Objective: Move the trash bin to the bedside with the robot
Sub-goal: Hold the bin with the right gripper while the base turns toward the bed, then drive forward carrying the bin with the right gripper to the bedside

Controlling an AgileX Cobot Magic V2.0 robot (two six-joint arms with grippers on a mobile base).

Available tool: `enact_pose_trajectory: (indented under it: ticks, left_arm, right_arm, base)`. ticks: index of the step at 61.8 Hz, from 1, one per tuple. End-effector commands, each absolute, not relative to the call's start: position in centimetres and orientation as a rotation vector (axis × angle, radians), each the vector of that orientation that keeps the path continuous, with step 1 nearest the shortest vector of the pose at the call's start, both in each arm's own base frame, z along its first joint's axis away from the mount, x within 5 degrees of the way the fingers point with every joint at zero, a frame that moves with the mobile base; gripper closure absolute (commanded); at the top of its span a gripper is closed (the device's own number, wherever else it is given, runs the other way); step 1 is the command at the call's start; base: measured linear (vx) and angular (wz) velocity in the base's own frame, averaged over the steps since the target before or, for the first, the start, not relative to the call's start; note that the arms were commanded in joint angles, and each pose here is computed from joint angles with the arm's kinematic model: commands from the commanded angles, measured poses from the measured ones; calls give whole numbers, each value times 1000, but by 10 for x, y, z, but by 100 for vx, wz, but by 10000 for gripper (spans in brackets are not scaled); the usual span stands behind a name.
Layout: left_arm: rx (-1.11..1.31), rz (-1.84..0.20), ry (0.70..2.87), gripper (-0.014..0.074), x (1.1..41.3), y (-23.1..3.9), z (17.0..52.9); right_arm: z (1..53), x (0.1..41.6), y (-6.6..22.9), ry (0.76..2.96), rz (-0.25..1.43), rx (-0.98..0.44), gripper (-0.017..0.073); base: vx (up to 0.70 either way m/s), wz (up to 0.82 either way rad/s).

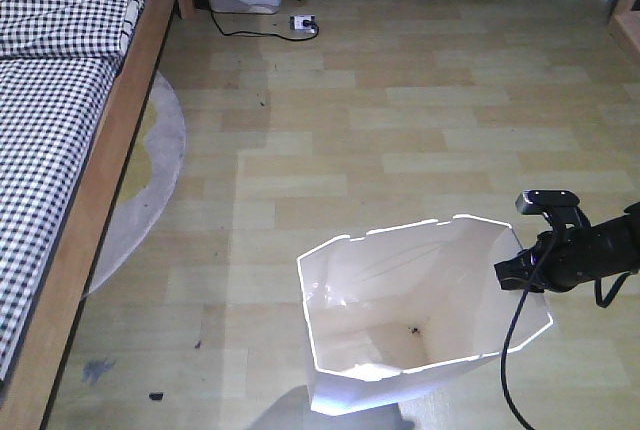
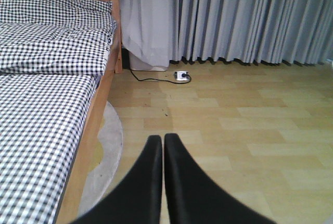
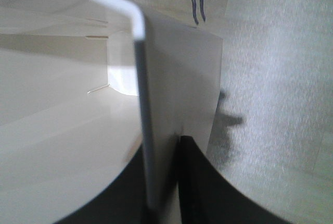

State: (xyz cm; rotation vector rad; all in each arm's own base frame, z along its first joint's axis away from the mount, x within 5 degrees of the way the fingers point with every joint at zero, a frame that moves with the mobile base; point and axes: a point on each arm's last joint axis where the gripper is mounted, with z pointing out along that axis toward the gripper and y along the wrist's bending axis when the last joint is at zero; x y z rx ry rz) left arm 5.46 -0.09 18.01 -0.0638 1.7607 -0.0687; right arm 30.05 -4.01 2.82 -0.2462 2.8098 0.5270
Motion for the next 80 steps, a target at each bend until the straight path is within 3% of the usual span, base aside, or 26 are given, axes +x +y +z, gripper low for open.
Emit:
enact_pose_trajectory:
  ticks: [1, 80]
  left_arm:
    - [-71, -86, 1705, 599, 56, -1, 178]
    - [-71, -86, 1705, 599, 56, -1, 178]
  right_arm:
    - [57, 309, -30, 2692, 730, -199, 566]
    - [57, 309, -30, 2692, 730, -199, 566]
  base:
    - [40, 10]
    - [40, 1]
